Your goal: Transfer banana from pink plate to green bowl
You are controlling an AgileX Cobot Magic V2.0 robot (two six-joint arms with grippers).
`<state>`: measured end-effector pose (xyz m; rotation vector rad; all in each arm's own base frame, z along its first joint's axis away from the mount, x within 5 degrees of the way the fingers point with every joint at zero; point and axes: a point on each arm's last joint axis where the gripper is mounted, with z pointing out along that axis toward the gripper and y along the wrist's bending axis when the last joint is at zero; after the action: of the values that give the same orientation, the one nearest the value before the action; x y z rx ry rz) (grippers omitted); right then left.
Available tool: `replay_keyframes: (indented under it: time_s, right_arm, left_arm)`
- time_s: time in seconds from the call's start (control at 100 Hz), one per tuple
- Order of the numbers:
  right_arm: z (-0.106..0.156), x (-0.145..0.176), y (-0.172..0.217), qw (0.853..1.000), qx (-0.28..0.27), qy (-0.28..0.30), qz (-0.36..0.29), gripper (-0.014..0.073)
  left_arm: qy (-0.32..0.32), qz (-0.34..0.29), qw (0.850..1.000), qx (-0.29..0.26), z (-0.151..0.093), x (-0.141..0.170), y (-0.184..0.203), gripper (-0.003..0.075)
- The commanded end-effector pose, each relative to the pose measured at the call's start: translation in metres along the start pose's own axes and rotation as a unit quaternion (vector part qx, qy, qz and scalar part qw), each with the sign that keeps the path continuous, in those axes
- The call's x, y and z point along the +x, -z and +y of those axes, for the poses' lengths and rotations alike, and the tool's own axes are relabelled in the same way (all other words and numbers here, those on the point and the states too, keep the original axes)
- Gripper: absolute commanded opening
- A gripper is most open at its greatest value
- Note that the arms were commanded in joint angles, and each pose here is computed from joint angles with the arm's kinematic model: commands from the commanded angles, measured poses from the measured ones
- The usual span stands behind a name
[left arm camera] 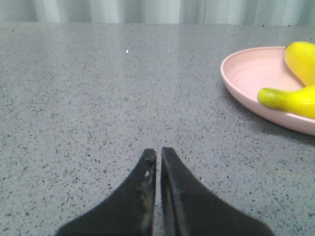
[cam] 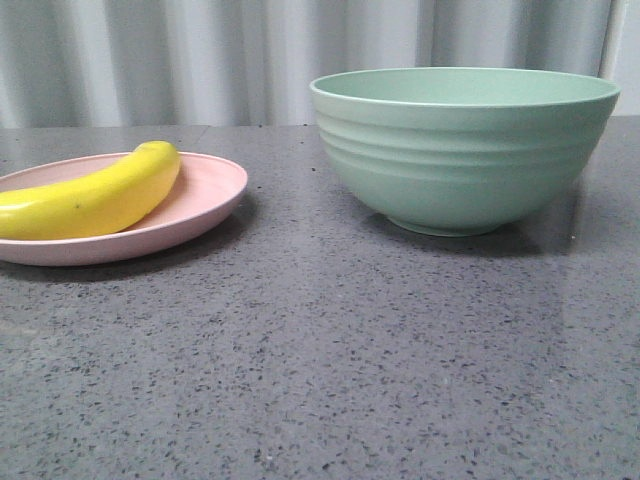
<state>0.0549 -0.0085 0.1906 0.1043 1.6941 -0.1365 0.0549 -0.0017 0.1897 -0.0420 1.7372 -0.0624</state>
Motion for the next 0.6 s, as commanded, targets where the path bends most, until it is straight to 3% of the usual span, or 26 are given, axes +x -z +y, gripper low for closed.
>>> replay_keyframes:
  time_s: [0.0,0.59]
  right_arm:
    - [-0.0004,-0.0029,0.0001,0.998,0.005,0.009,-0.056,-0.0080]
    - [-0.0005,-0.0064,0.0005,0.997,0.005,0.009,-0.076,-0.0079]
  left_arm:
    - [0.008,-0.048,0.999,0.000,0.0005,-0.0012,0.0004,-0.0019]
    - [0.003,-0.074,0.997,-0.001,0.0007,-0.0058,0.0010,-0.0018]
